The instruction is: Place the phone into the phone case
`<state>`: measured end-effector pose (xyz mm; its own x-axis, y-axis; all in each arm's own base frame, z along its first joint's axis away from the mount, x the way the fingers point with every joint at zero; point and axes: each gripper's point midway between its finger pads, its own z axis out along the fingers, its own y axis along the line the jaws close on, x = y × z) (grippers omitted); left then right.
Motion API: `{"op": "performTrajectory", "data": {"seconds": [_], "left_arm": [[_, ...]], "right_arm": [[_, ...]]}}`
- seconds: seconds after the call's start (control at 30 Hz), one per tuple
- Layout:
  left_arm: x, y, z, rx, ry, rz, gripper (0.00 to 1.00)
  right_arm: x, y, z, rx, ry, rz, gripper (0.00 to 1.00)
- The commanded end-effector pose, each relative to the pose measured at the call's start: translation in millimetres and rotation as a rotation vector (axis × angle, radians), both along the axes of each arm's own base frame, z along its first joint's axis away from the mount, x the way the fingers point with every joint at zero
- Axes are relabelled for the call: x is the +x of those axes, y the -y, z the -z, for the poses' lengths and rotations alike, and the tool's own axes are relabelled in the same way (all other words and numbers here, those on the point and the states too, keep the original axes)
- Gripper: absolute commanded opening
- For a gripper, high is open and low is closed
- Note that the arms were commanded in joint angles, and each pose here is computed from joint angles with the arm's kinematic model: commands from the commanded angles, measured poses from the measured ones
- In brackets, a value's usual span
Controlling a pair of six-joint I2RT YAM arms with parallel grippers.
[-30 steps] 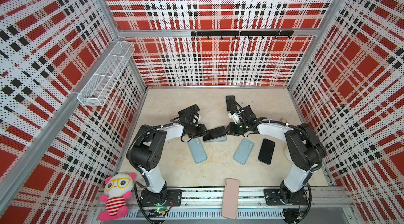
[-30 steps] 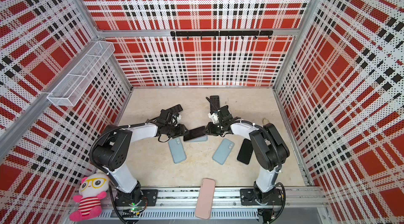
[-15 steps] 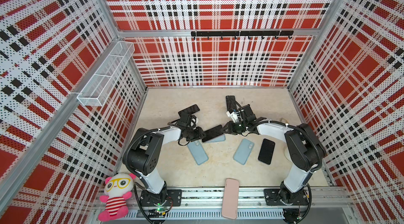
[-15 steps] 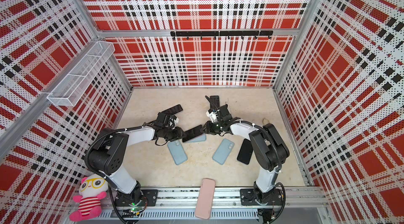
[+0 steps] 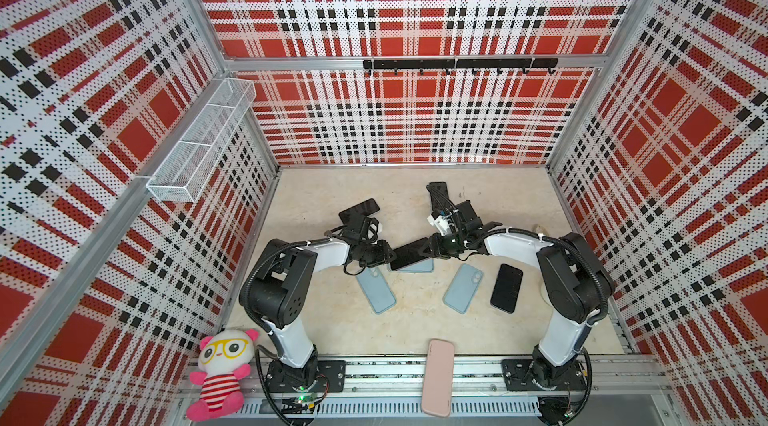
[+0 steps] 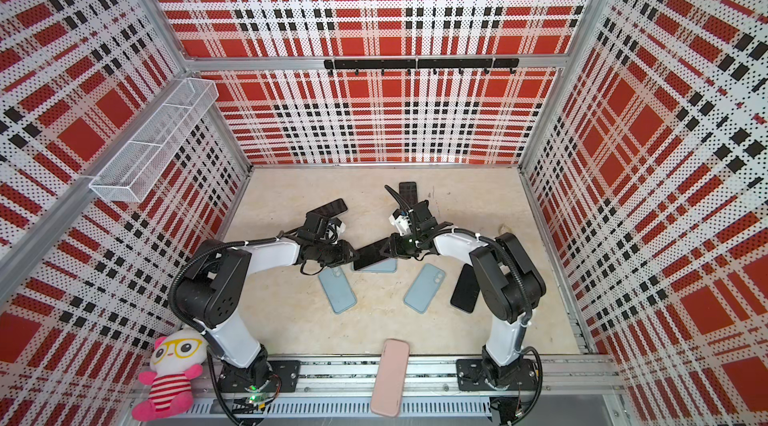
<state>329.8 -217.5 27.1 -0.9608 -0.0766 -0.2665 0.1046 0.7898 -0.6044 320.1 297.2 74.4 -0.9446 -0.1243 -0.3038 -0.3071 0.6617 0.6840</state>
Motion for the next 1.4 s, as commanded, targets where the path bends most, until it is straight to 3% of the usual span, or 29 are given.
{"op": "performTrajectory", "data": {"seconds": [0.0,0.13,0.37,0.57,0.77,1.07,1.37], "left_arm": [[-22,2,17,0.020,-0.081,0.018,0.42],[-23,3,11,0.007,-0.071,0.005,0.51],[-27,4,10,-0.022,-0.069,-0.028,0.50],[-32,13,3,-0.064,-0.058,-0.043,0.49],[-31,15,-3,-0.082,-0.032,-0.076,0.48],[-28,14,-1,-0.094,-0.027,-0.075,0.47],[-20,16,-14,-0.127,0.016,-0.086,0.48]], "right_arm": [[-7,0,5,-0.025,0.004,-0.020,0.28],[-8,4,3,-0.044,-0.008,0.011,0.28],[-15,19,14,-0.113,-0.076,0.095,0.29],[-22,19,22,-0.095,-0.137,0.124,0.29],[-28,20,23,-0.088,-0.189,0.138,0.24],[-30,-3,-12,0.089,-0.137,0.099,0.24],[-28,-9,-32,0.112,-0.080,0.092,0.18]]}}
